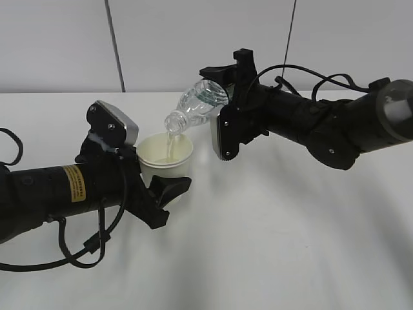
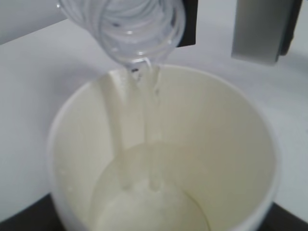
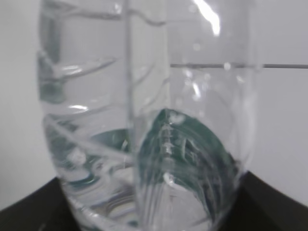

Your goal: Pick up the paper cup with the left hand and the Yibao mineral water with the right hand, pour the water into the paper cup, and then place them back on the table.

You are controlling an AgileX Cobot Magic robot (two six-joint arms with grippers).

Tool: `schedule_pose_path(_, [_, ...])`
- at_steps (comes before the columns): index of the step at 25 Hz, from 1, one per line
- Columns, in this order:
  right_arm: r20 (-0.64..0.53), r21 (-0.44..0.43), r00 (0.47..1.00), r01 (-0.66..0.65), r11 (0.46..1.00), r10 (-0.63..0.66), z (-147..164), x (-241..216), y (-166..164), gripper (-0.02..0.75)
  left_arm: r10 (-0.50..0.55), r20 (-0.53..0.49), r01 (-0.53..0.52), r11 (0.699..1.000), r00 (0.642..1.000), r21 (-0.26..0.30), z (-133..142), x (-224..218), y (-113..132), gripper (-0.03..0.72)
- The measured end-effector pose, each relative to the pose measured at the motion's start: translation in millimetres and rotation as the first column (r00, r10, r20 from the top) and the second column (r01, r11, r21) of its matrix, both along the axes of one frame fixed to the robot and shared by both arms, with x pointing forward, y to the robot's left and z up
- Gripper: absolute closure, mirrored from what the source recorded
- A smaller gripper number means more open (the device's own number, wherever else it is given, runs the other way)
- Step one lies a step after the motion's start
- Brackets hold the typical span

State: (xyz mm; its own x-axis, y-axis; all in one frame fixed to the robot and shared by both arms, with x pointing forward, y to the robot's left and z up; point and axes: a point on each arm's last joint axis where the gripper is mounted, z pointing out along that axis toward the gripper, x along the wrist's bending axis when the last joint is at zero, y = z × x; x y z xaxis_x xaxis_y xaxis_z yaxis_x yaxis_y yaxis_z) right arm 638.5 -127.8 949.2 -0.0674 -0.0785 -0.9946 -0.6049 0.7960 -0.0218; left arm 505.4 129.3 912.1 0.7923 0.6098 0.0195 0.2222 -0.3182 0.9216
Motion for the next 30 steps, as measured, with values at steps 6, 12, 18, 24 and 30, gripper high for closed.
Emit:
schedule_pose_path(6, [0.003,-0.002,1.0,-0.001,1.0,0.001,0.1,0.0,0.0,0.273,0.0,0.0,0.0,1.0,1.0,0.0,0.0,0.0,0.0,0.258])
schedule_pose_path(12, [0.006,-0.005,1.0,-0.001,1.0,0.001,0.1,0.0,0.0,0.273,0.001,-0.001,-0.001,1.0,1.0,0.002,-0.2,0.0,0.1,0.258])
schedule_pose_path(18, [0.007,-0.003,1.0,-0.002,1.0,0.002,0.4,0.0,0.1,0.273,0.001,-0.001,-0.001,1.0,1.0,0.002,-0.2,0.0,0.1,0.258])
schedule_pose_path(24, [0.01,-0.007,1.0,-0.002,1.0,0.002,0.4,0.0,0.1,0.273,0.001,-0.001,-0.001,1.0,1.0,0.002,-0.2,0.0,0.1,0.258])
schedule_pose_path(30, [0.01,-0.007,1.0,-0.002,1.0,0.002,0.4,0.0,0.1,0.273,0.001,-0.001,-0.001,1.0,1.0,0.002,-0.2,0.0,0.1,0.258])
